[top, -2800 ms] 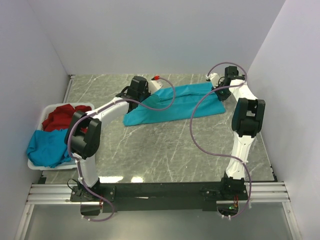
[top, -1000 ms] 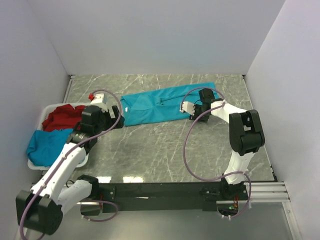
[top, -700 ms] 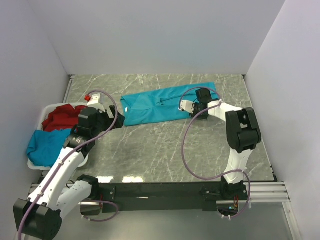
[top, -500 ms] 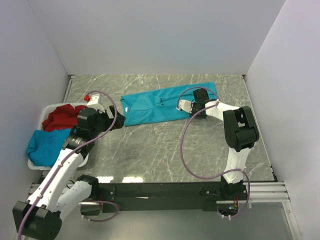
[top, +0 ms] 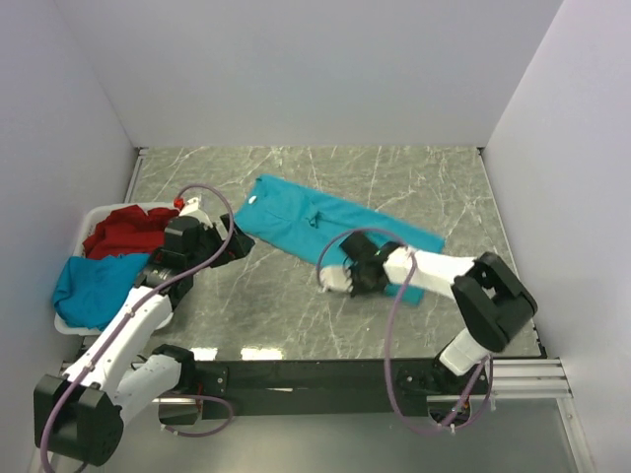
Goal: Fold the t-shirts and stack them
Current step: Fold the tshirt
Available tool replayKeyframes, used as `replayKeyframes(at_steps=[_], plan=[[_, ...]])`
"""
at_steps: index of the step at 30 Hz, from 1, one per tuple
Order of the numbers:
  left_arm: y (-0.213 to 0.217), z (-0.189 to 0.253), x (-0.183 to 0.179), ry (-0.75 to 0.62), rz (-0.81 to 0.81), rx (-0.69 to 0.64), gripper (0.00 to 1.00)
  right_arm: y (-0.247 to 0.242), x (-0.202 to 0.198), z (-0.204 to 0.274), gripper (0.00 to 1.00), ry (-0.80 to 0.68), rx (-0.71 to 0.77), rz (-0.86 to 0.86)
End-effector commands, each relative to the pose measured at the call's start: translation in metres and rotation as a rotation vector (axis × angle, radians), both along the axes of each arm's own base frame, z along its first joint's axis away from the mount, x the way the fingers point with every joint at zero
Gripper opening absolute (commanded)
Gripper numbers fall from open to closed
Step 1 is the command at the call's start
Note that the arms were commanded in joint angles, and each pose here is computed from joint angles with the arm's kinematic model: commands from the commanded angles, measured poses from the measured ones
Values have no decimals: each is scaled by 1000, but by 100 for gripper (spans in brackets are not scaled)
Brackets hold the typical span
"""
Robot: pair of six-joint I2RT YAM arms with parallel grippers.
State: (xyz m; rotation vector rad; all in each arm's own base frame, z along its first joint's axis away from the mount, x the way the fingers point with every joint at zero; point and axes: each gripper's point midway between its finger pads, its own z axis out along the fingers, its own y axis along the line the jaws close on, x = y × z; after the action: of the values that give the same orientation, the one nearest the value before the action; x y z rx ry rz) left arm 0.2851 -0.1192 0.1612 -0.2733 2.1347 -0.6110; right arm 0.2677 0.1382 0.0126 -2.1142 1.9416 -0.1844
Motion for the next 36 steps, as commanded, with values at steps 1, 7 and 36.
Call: replayKeyframes(at_steps=[1,7,36], plan=[[-7,13,10,-35,11,-72,95,27,-87,-2,1,224,52,16],[-4,5,17,7,78,-102,93,97,-105,52,49,279,201,25],[18,-139,169,471,352,85,31,80,145,129,55,439,944,-882]])
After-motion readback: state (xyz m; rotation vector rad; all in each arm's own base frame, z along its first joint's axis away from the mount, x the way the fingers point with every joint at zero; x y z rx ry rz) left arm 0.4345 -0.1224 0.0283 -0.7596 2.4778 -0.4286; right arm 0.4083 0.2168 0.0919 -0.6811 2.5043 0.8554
